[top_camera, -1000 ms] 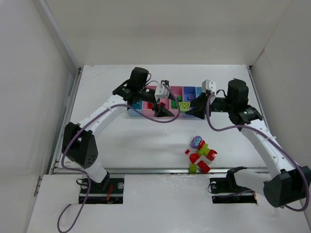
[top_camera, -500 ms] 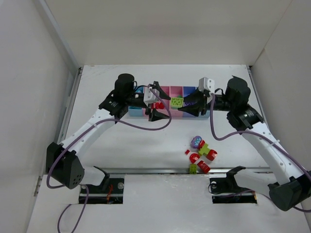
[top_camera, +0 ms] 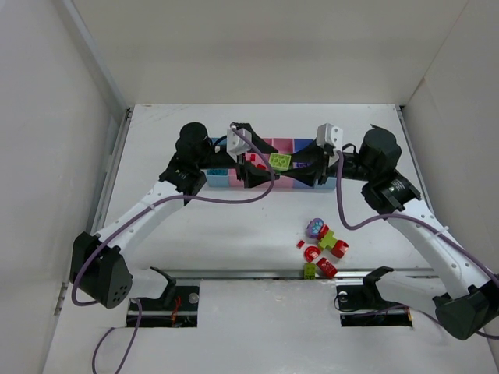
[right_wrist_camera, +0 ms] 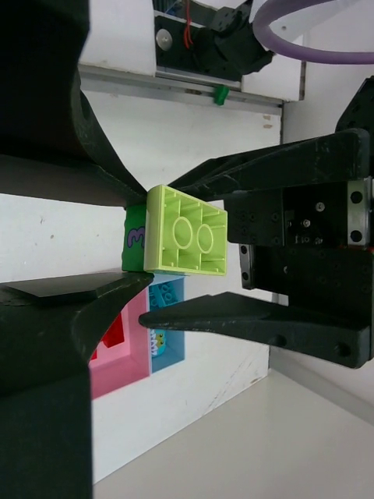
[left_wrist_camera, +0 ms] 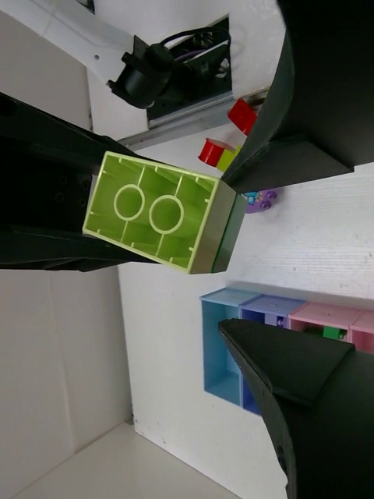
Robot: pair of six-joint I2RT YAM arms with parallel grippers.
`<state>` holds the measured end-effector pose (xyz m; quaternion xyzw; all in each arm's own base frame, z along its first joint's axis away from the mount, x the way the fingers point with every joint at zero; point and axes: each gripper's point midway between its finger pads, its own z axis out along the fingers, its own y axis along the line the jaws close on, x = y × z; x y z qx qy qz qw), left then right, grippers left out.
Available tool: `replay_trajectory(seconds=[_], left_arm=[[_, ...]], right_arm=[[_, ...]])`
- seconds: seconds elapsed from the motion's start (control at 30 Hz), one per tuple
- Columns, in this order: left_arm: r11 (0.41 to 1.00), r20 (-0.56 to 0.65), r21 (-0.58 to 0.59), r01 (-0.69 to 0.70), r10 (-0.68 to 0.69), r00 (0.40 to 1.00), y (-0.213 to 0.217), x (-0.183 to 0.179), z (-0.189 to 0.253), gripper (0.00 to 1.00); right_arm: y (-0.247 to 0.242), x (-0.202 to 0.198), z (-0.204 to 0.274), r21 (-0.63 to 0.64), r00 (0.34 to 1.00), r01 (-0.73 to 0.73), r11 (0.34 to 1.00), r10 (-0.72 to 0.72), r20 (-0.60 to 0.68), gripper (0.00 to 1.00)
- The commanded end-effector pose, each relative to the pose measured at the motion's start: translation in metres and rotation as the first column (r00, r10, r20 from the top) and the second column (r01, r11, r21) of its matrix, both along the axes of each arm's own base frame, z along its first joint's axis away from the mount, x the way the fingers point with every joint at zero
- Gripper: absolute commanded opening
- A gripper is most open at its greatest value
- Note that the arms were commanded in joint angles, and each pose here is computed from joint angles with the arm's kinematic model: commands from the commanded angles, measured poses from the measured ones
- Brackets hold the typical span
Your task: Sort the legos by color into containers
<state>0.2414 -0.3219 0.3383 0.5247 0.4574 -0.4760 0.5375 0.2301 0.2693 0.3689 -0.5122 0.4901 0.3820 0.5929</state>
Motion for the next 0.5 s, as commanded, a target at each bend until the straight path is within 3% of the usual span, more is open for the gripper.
replay_trajectory(seconds=[0.0, 0.2, 0.3, 0.47], left_arm=[[0.997, 0.034, -0.067, 0.047, -0.045, 0.998, 0.001, -0.015, 0.027, 0.62], [0.992, 0.048, -0.06, 0.109, -0.107, 0.993, 0.002, -0.026, 0.029, 0.46], [0.989, 0.058, -0.056, 0.137, -0.134, 0.989, 0.0, -0.032, 0.028, 0.46], [0.989, 0.068, -0.056, 0.137, -0.133, 0.989, 0.0, -0.031, 0.028, 0.0]], right_arm=[[0.002, 0.0, 0.009, 0.027, 0.999, 0.0, 1.0, -0.001, 0.049, 0.0], [0.002, 0.002, 0.004, 0.021, 0.999, 0.01, 1.0, -0.011, 0.049, 0.0], [0.002, 0.002, 0.004, 0.021, 0.999, 0.01, 1.0, -0.011, 0.049, 0.0], [0.003, 0.004, 0.001, 0.015, 0.999, 0.01, 1.0, -0.01, 0.05, 0.0]])
